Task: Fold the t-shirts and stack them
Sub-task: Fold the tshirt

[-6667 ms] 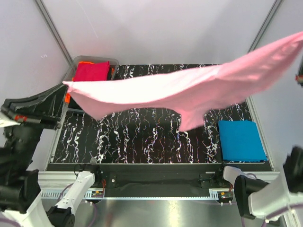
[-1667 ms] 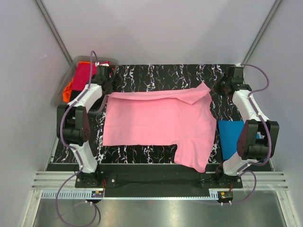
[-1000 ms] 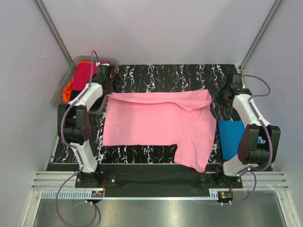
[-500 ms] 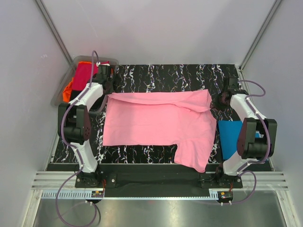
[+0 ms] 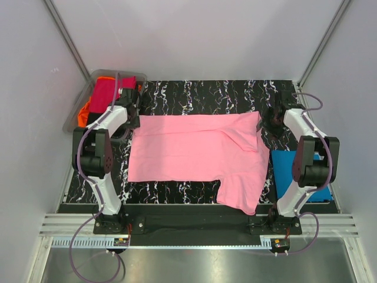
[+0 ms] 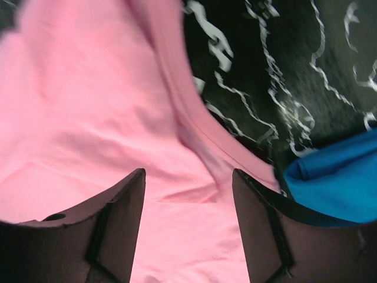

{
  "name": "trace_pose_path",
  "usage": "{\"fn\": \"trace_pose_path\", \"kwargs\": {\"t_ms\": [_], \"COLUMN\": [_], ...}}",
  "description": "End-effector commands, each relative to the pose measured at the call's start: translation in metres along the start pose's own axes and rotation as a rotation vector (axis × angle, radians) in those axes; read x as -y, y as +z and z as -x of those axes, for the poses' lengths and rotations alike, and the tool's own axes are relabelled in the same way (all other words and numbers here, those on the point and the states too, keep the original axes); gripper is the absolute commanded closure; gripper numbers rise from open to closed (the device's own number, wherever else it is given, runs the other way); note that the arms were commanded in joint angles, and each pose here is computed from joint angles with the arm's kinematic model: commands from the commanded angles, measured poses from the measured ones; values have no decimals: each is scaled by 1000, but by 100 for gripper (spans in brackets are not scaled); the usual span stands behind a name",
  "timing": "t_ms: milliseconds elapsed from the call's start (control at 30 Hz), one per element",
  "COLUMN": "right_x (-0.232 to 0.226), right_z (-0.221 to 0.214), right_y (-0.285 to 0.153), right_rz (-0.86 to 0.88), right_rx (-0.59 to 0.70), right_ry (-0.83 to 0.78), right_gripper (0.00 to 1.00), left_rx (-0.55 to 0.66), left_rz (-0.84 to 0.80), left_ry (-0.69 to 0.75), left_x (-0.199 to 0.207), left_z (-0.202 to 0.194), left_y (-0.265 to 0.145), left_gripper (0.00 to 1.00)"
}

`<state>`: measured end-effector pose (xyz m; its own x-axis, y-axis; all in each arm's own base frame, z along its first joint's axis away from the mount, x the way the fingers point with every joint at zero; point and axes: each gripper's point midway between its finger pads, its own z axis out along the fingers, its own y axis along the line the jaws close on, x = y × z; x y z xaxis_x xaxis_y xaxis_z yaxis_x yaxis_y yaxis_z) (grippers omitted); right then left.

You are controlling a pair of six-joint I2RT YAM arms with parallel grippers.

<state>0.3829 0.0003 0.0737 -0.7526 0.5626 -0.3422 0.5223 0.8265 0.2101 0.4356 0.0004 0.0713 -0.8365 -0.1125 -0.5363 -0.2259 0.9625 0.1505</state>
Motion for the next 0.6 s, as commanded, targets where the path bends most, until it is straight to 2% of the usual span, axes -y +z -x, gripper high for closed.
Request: {"fn": "trace_pose_path", "kwargs": {"t_ms": [0, 167, 233, 400, 567], "right_x": [-42, -73, -82, -91, -84], "right_z": [34, 37, 40, 32, 30], "right_y": [-7, 3, 4, 19, 36], "right_rz": [93, 123, 142, 143, 93], "right_rx": [81, 68, 64, 35, 38], "right_ry": [-69, -16, 22, 68, 130], "right_gripper": [32, 36, 43, 50, 55], "left_rx": [-7, 26, 43, 104, 154], "left_rz": [3, -62, -86, -162, -244], "left_ry": [-28, -65, -68, -81, -58], "left_x": [-8, -4, -1, 8, 36], "left_z": [-3, 2, 4, 16, 22], "left_y": [-21, -44, -53, -82, -110], "left_gripper": [48, 41, 42, 51, 55]}}
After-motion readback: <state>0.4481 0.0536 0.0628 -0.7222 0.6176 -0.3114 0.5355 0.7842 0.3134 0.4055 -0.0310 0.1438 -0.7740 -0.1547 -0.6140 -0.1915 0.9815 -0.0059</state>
